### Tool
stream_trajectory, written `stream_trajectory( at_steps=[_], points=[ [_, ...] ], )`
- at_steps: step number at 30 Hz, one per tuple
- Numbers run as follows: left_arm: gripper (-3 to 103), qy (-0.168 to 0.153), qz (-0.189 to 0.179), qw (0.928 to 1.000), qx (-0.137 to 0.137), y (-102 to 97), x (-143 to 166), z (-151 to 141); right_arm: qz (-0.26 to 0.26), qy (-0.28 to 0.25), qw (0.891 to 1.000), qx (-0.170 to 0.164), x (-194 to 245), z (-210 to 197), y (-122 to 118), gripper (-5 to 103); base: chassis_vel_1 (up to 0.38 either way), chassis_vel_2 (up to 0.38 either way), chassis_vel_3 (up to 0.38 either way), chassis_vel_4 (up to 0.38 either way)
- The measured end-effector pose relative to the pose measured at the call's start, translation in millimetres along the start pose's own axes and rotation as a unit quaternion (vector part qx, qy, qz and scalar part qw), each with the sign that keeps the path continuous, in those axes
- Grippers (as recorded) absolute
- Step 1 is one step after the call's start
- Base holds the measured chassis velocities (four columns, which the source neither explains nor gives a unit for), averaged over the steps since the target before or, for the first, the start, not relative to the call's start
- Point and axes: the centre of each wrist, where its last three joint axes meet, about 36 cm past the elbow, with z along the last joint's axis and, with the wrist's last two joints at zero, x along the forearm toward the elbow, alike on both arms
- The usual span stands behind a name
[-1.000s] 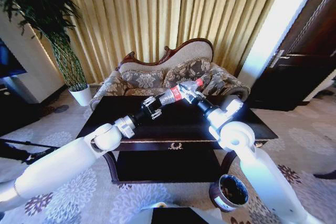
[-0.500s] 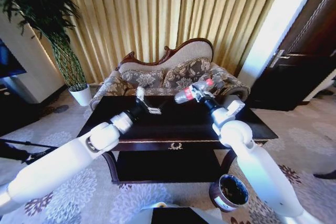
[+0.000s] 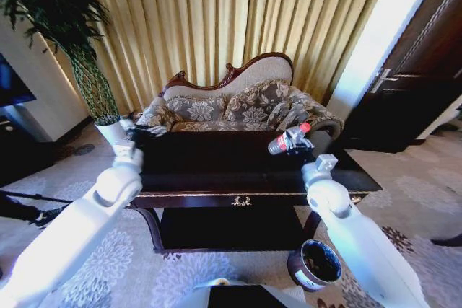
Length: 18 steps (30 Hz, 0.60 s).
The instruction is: Move to the front of the table and place the trash on the table into the trash bin.
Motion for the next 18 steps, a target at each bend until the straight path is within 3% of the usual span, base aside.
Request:
stream_trajectory(
  at_steps=[4, 8, 18],
  points=[
    [100, 0.059, 0.002, 0.9980, 0.021, 10.1, 27, -1, -0.001, 0.009, 1.000, 0.008, 17, 5, 2, 27, 0.000, 0.000, 0.000, 0.000],
    [100, 0.077, 0.012, 0.9966, 0.028, 10.3, 44, -2, 0.000, 0.011, 1.000, 0.013, 22, 7, 2, 27, 0.000, 0.000, 0.000, 0.000],
    [100, 0.079, 0.045, 0.9954, 0.028, 22.4, 66, -16, -0.006, 0.016, 0.999, 0.042, 2, 16, -20, 27, 0.000, 0.000, 0.000, 0.000]
  ],
)
